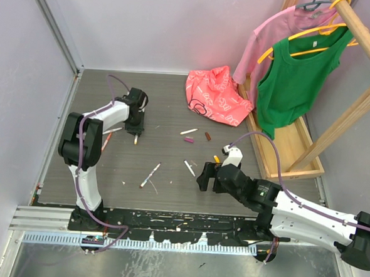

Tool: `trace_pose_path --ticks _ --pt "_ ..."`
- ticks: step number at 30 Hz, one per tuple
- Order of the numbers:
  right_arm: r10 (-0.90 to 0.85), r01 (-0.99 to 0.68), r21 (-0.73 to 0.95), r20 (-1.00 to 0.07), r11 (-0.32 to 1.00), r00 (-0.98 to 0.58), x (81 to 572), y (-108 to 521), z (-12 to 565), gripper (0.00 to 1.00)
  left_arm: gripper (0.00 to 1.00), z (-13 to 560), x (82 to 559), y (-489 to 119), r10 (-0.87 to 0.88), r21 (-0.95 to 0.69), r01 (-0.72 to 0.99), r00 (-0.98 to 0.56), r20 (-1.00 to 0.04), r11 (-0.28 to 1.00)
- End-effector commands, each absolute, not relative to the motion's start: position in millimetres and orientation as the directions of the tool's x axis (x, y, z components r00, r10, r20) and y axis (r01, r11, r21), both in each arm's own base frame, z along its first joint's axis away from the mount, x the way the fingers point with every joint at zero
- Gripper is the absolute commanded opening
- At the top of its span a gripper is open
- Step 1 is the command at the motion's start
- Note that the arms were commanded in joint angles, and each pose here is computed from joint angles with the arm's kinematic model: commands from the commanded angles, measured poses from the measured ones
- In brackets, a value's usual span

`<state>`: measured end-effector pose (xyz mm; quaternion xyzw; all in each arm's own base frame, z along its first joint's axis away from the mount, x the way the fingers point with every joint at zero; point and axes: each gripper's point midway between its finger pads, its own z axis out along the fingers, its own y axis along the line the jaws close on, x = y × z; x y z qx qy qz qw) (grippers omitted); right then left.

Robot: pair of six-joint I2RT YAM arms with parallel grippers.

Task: Insert the pens into the pen caps
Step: Place the pen at the center of the board.

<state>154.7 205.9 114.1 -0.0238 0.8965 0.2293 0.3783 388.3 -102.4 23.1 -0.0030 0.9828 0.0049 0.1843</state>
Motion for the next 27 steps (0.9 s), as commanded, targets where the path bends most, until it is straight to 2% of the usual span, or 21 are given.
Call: trace_pose_path --ticks 1,6,12,27 --pt "0.162 -0.211 0.424 -0.688 0.881 -0.708 157 211 123 0.99 0.18 30 401 -100 0.011 0.023 0.002 -0.918 -0.396 1.000" --pt "0.161 -0.212 0.426 -0.686 0.880 -0.710 157 212 123 0.99 0.28 28 400 -99 0.011 0.025 0.001 -0.921 -0.389 1.000" --pt "0.164 -0.210 0.429 -0.683 0.879 -0.712 156 212 124 0.99 0.31 37 400 -101 0.010 0.014 0.005 -0.915 -0.404 1.000" --pt "0.146 -0.220 0.427 -0.673 0.877 -0.725 155 218 120 0.99 0.40 122 392 -106 0.000 -0.062 0.041 -0.834 -0.552 0.997"
